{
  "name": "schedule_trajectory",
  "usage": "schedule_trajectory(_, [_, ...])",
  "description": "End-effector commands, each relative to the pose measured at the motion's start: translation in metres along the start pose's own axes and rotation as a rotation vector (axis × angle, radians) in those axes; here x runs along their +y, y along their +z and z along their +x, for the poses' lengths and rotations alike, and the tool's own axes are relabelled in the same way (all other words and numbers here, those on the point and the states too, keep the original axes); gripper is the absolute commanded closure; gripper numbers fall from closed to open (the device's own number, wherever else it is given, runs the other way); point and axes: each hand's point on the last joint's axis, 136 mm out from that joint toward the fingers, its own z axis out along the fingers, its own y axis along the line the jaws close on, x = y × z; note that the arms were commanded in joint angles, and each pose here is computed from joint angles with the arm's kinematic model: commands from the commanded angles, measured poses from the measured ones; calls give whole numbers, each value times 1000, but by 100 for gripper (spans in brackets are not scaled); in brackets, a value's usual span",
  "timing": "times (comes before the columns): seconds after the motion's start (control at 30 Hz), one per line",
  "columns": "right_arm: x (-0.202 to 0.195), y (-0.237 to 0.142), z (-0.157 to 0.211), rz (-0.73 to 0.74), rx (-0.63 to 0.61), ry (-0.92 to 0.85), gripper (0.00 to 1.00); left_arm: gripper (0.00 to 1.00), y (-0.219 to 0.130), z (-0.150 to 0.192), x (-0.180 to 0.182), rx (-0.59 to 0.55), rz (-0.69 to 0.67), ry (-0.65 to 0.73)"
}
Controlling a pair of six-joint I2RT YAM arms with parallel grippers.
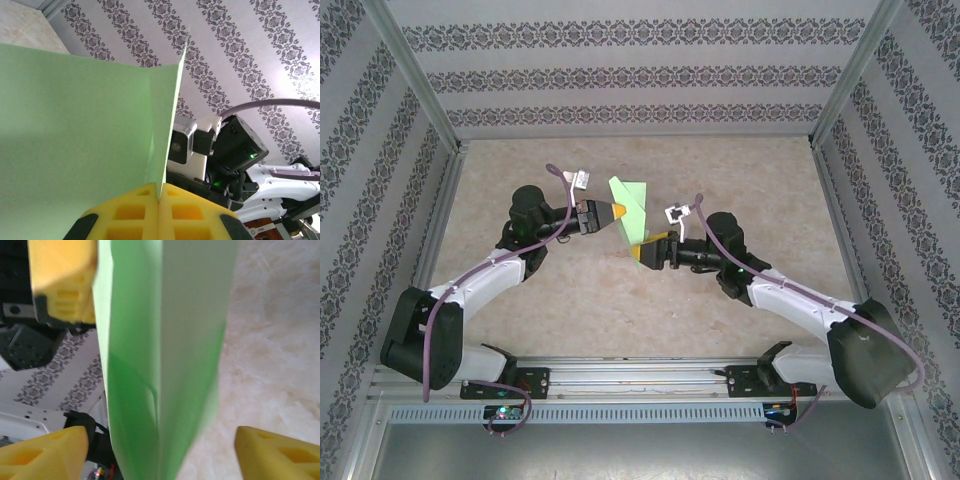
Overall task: Fold a paper plane with a square sheet of paper (fold left side to right side)
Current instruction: Turn over the paper at the center of the table.
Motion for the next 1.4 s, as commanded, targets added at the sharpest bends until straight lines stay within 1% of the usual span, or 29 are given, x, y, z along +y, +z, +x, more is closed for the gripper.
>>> schedule_trajectory(0.0, [29, 4, -28, -94, -50, -85, 31, 100, 4, -11, -25, -17, 54, 77])
schedule_trajectory(0.07, [28, 4, -31, -87, -60, -89, 39, 100, 5, -11, -24, -15, 56, 68])
schedule_trajectory(0.27, [25, -5, -38, -65, -95, -94, 54, 100, 7, -11, -19, -20, 55, 52])
schedule_trajectory(0.47, [25, -9, -40, -50, -106, -96, 76, 100, 9, -10, -15, -21, 66, 35])
schedule_trajectory(0.53, [25, -10, -40, -46, -107, -97, 81, 95, 9, -9, -14, -18, 65, 36])
schedule_trajectory(0.6, [25, -11, -41, -37, -110, -99, 86, 85, 8, -8, -13, -16, 53, 46])
schedule_trajectory(0.7, [24, -14, -40, -18, -110, -104, 90, 72, 5, -5, -12, -8, 9, 76])
schedule_trajectory(0.87, [20, -20, -39, 36, -116, -110, 97, 53, -10, -2, -9, -8, -120, 145])
schedule_trajectory(0.93, [17, -22, -38, 68, -115, -114, 100, 48, -18, -3, -7, -21, -184, 180])
schedule_trajectory(1.03, [9, -24, -33, 168, -88, -137, 100, 42, -33, -5, -4, -46, -296, 240])
schedule_trajectory(1.13, [-2, -26, -25, 343, -26, -205, 100, 39, -51, -7, -2, -79, -411, 297])
schedule_trajectory(1.37, [-30, -38, -20, 826, 135, -422, 100, 29, -100, -14, 2, -191, -668, 392])
